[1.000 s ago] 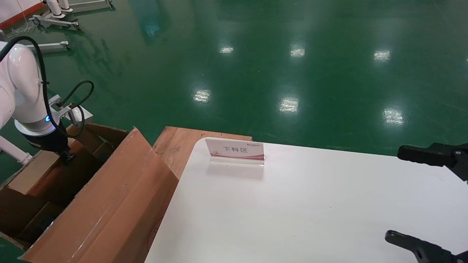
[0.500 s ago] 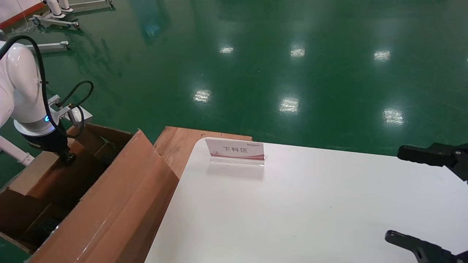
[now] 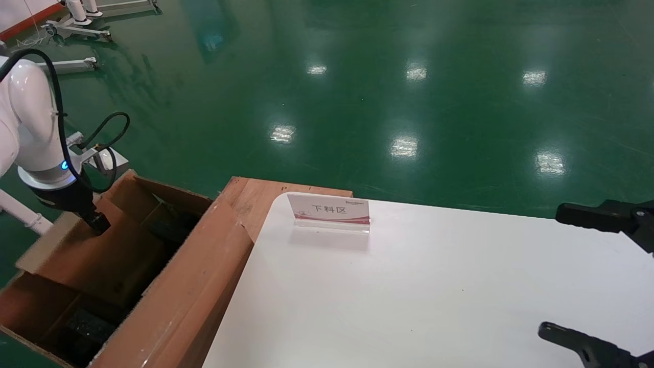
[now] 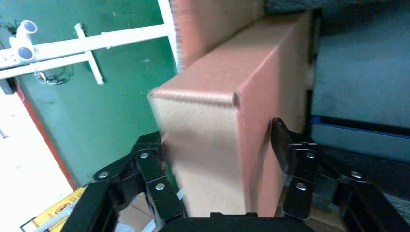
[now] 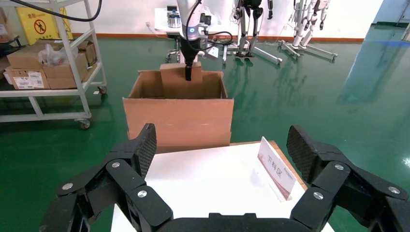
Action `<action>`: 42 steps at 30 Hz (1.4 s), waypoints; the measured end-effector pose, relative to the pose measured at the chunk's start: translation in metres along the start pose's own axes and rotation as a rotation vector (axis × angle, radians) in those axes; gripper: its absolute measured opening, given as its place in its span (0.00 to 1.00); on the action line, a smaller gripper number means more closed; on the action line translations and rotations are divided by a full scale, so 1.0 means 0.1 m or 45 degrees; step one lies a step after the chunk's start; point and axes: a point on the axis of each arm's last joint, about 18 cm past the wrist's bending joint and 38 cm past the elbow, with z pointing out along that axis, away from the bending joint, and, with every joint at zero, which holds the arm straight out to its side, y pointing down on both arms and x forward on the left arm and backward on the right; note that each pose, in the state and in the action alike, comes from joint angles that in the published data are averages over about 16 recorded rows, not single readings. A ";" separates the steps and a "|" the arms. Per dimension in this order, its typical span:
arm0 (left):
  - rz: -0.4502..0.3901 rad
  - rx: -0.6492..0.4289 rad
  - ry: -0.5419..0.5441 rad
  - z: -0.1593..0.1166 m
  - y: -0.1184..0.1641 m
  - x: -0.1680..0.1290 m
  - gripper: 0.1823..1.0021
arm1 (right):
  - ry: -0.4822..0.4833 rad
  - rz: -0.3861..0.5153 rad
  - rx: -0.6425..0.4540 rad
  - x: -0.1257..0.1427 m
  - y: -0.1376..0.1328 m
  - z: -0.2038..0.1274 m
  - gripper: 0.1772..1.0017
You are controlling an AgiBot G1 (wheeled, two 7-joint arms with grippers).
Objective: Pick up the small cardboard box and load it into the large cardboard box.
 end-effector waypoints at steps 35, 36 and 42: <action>0.185 0.731 0.459 -0.86 -0.67 0.37 1.00 | 0.001 0.000 0.000 0.00 0.00 0.00 1.00; 0.193 0.743 0.479 -0.88 -0.67 0.40 1.00 | 0.001 0.000 0.000 0.00 0.00 0.00 1.00; 0.248 0.799 0.603 -0.94 -0.68 0.67 1.00 | 0.001 0.000 0.000 0.00 0.00 0.00 1.00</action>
